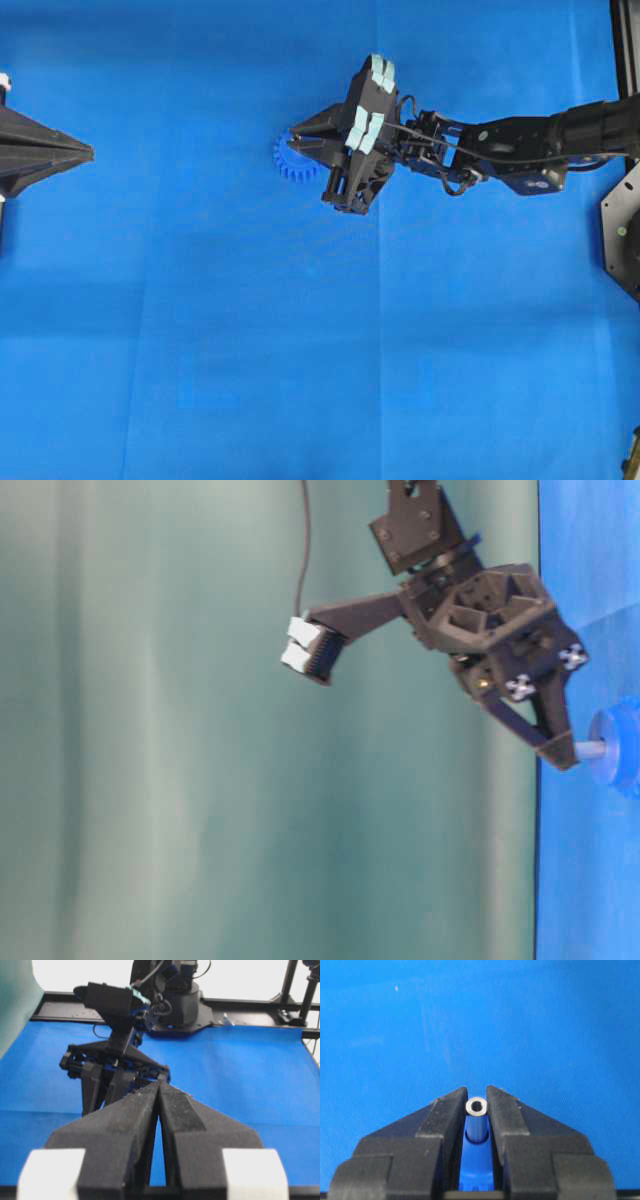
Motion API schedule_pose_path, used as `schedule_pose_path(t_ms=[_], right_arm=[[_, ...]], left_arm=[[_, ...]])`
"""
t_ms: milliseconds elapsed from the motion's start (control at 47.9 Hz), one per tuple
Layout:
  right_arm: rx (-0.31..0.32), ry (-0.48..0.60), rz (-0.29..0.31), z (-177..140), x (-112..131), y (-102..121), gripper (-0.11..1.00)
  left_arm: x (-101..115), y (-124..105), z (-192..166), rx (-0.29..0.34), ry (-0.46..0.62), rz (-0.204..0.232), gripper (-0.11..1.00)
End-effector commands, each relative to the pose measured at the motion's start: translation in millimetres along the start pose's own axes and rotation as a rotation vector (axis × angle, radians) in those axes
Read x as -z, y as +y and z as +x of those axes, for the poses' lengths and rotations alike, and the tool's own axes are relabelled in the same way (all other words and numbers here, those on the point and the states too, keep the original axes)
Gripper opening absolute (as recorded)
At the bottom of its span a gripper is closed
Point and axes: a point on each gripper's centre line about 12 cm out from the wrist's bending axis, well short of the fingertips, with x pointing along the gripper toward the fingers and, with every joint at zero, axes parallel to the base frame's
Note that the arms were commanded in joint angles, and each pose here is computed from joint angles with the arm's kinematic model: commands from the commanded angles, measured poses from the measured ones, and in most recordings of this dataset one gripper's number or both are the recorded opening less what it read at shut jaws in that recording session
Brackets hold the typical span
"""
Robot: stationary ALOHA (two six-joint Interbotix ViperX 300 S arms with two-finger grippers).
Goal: Insert the shaft placed at a random location into the center hole of the small gear at another random location.
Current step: 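Align the shaft above the gear's center hole with the right gripper, then lower the shaft into the gear's center hole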
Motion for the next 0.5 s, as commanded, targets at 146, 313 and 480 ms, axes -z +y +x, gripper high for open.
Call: schedule_pose_path(t_ms=[146,313,480], right_arm=[[0.001,-0.011,0.000,5.1,0.6,0.5,0.03],[0.002,-0.003,-0.001,4.5,2.7,0.1,0.03],[0.001,-0.001,-0.001,4.4,3.0,0.7,0.03]], left_arm=[[-3.9,0.5,1.3,-0.003,-0.009,0.002,0.00],[-4.1,0.5,1.3,-0.003,-0.011,0.000,0.00],[-4.5,0.5,1.4,-0.003,-0.011,0.002,0.00]])
